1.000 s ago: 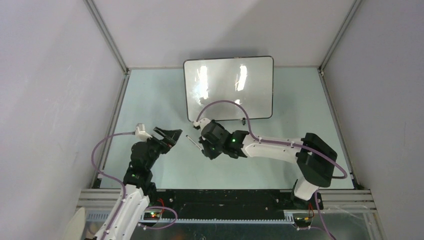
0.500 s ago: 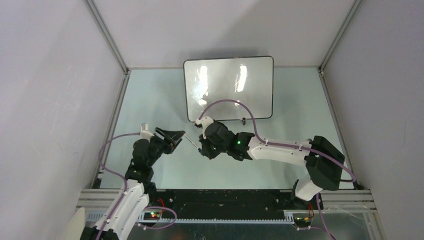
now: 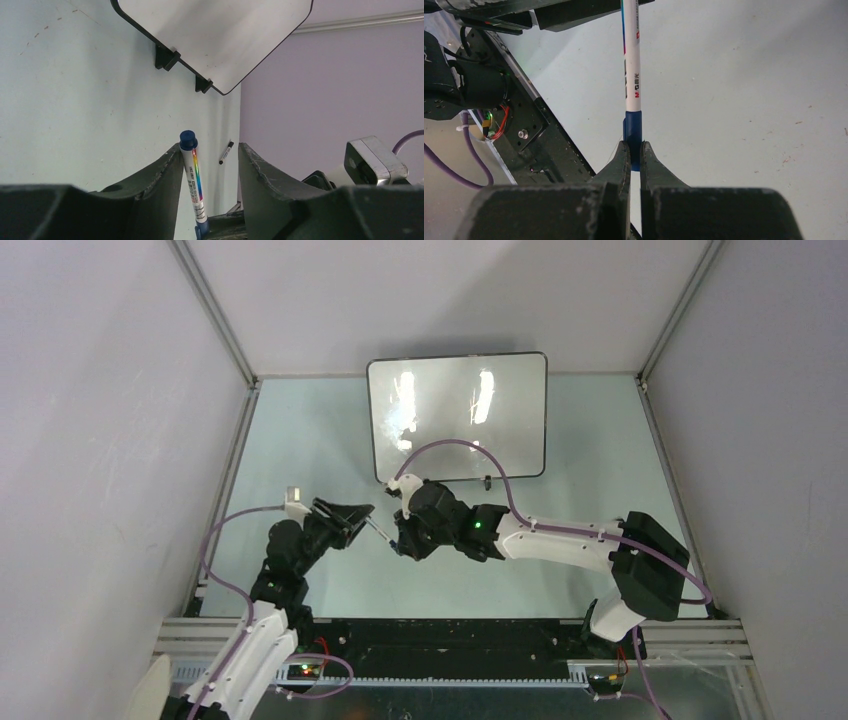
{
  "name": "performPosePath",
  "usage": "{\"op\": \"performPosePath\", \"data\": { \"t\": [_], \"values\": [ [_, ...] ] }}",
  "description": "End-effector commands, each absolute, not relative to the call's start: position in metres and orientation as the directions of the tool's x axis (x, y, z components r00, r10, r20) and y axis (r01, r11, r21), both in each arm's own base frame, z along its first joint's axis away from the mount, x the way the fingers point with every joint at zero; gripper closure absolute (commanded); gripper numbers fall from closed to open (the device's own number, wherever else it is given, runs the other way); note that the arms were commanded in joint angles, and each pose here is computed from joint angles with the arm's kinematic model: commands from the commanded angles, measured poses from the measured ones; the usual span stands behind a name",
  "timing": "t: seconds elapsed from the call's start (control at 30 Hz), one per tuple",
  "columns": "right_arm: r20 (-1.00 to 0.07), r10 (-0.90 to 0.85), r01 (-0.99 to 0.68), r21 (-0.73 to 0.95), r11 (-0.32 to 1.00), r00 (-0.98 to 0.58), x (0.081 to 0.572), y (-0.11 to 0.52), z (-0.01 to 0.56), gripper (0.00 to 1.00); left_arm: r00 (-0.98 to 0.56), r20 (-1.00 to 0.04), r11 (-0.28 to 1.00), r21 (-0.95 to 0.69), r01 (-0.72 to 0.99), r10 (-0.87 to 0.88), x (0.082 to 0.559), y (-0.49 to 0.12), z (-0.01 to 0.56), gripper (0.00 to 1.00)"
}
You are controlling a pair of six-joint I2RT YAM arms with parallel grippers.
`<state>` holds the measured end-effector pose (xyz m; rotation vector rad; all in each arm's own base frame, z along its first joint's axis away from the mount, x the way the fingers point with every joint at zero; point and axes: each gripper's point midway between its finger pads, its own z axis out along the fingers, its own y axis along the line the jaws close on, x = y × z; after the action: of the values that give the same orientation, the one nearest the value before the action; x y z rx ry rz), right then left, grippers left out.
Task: Write a sentence on the whiteboard
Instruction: Pass from the right arm to the left
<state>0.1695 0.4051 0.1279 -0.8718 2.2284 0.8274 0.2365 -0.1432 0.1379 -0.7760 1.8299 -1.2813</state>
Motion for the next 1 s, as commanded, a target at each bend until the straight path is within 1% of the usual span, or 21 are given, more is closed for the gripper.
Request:
{"op": "performPosePath", "data": {
  "t": [0.0,0.03,0.07,0.1,0.13,0.17,0.23,0.3,0.33,0.37,0.4,0.43,0.5,0.6,0.7,0.8,0.87,0.97],
  "values": [
    [-0.753,-0.316,-0.757,0.349,0.552,-0.577,0.17,0.416,0.157,1.0,-0.518,-0.241,0.301,-0.953,-0.035,-0.821,0.237,-0.144,0.143,0.55],
    [-0.754,-0.315,-0.758,0.349,0.551,-0.577,0.17,0.416,0.157,1.0,-0.517,-0.242,0.302,-0.953,-0.033,-0.821,0.237,-0.144,0.143,0.63],
    [-0.754,-0.316,-0.758,0.349,0.551,-0.577,0.17,0.416,0.157,1.0,-0.515,-0.244,0.303,-0.952,-0.033,-0.822,0.237,-0.143,0.143,0.68],
    [-0.753,-0.318,-0.758,0.347,0.552,-0.577,0.17,0.416,0.157,1.0,-0.515,-0.246,0.305,-0.952,-0.032,-0.821,0.238,-0.143,0.143,0.81],
    [-0.752,-0.319,-0.757,0.347,0.553,-0.577,0.17,0.416,0.156,1.0,-0.515,-0.248,0.307,-0.951,-0.03,-0.821,0.238,-0.143,0.144,0.87],
    [-0.751,-0.321,-0.757,0.346,0.554,-0.578,0.17,0.416,0.156,1.0,-0.516,-0.253,0.313,-0.949,-0.029,-0.818,0.238,-0.143,0.143,0.96],
    [-0.75,-0.322,-0.757,0.346,0.554,-0.578,0.17,0.416,0.156,1.0,-0.517,-0.267,0.327,-0.944,-0.027,-0.813,0.238,-0.143,0.143,1.0],
    [-0.747,-0.325,-0.754,0.343,0.56,-0.581,0.17,0.415,0.154,1.0,-0.516,-0.277,0.337,-0.941,-0.024,-0.81,0.238,-0.143,0.144,1.0],
    [-0.747,-0.325,-0.754,0.341,0.561,-0.58,0.17,0.414,0.154,0.98,-0.516,-0.279,0.339,-0.941,-0.023,-0.81,0.238,-0.142,0.144,1.0],
    [-0.746,-0.325,-0.752,0.339,0.565,-0.581,0.171,0.413,0.154,0.89,-0.516,-0.28,0.339,-0.941,-0.022,-0.81,0.237,-0.142,0.144,1.0],
    [-0.748,-0.322,-0.747,0.331,0.576,-0.58,0.173,0.411,0.154,0.66,-0.515,-0.28,0.337,-0.941,-0.019,-0.81,0.237,-0.142,0.145,1.0],
    [-0.749,-0.32,-0.746,0.33,0.578,-0.58,0.173,0.412,0.155,0.47,-0.513,-0.281,0.335,-0.942,-0.013,-0.811,0.237,-0.142,0.147,1.0],
    [-0.755,-0.314,-0.75,0.334,0.572,-0.575,0.173,0.413,0.158,0.36,-0.513,-0.286,0.337,-0.942,-0.006,-0.81,0.236,-0.142,0.148,1.0],
    [-0.775,-0.289,-0.764,0.353,0.54,-0.562,0.174,0.419,0.169,0.34,-0.526,-0.315,0.347,-0.937,0.04,-0.79,0.234,-0.146,0.155,1.0],
    [-0.78,-0.269,-0.767,0.378,0.518,-0.566,0.178,0.425,0.181,0.37,-0.567,-0.378,0.35,-0.922,0.164,-0.731,0.227,-0.161,0.173,1.0],
    [-0.785,-0.242,-0.765,0.401,0.505,-0.571,0.185,0.427,0.196,0.42,-0.59,-0.469,0.384,-0.882,0.273,-0.657,0.219,-0.172,0.185,1.0],
    [-0.786,-0.23,-0.767,0.417,0.488,-0.573,0.186,0.427,0.204,0.44,-0.591,-0.512,0.403,-0.858,0.319,-0.623,0.215,-0.175,0.191,1.0],
    [-0.776,-0.238,-0.771,0.439,0.462,-0.584,0.183,0.428,0.21,0.46,-0.576,-0.541,0.404,-0.841,0.36,-0.613,0.212,-0.178,0.201,1.0]
  ]
}}
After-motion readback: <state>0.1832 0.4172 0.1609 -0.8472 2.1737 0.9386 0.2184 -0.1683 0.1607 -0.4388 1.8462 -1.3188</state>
